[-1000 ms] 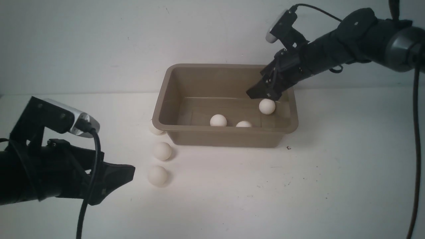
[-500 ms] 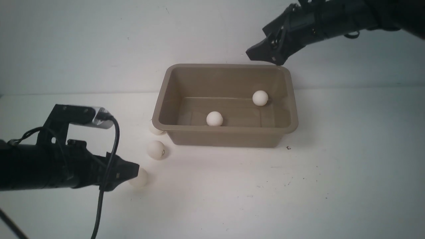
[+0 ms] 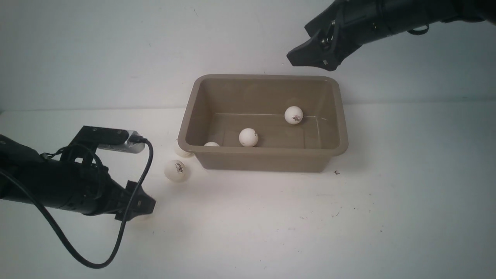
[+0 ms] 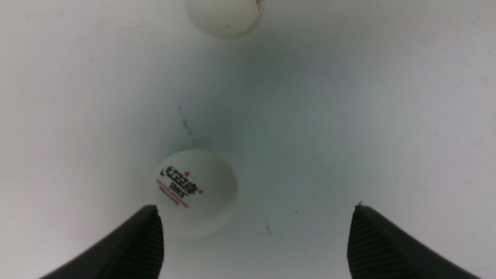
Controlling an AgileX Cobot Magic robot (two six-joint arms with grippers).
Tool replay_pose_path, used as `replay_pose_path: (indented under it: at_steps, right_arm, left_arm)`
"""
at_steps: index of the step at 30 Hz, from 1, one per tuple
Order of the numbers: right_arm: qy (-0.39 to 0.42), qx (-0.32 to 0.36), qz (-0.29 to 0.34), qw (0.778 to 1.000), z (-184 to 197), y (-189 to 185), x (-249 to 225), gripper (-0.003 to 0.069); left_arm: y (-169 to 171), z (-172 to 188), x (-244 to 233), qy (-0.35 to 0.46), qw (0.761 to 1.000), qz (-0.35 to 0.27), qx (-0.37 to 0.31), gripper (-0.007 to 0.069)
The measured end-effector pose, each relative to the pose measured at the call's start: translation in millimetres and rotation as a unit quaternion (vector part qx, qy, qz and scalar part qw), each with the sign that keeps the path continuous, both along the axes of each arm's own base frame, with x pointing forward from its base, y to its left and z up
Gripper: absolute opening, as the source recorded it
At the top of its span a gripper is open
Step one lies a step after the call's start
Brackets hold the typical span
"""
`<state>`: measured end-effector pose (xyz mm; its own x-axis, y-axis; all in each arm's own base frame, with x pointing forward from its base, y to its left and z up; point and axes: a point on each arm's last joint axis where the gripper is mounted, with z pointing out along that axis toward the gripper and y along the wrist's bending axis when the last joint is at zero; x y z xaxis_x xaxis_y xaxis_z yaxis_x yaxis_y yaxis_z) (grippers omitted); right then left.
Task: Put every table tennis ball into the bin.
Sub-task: Use the left arm to clamp the table tennis ball closest to it
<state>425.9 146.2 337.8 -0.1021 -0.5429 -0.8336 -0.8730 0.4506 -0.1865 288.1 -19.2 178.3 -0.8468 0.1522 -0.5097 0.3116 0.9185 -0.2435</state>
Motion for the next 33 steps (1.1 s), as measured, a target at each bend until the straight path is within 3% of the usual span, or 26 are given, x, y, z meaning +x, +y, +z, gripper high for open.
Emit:
replay_pose_path:
  at_steps: [12, 20, 23, 25, 26, 33]
  right_arm:
    - [0.011, -0.002, 0.014, 1.000, -1, 1, -3, 0.0589]
    - [0.025, -0.003, 0.028, 0.999, -2, 2, -6, 0.0589]
    - [0.029, -0.004, 0.032, 0.999, -2, 2, -7, 0.0589]
    - [0.030, -0.004, 0.034, 0.999, -2, 2, -8, 0.0589]
    - [0.030, -0.004, 0.034, 0.999, -2, 2, -8, 0.0589]
    - [0.031, -0.004, 0.036, 0.999, -3, 2, -8, 0.0589]
  left_arm:
    - [12, -1, 9, -0.014, 0.997, 0.020, 0.068, 0.0576]
    - [15, -41, 16, 0.042, 0.996, 0.030, 0.072, 0.0564]
    - [16, -44, 18, 0.044, 0.996, 0.048, 0.068, 0.0485]
    - [16, -44, 18, 0.044, 0.995, 0.052, 0.068, 0.0365]
    - [16, -44, 18, 0.043, 0.995, 0.050, 0.068, 0.0342]
    - [14, -38, 19, 0.031, 0.997, 0.040, 0.063, 0.0350]
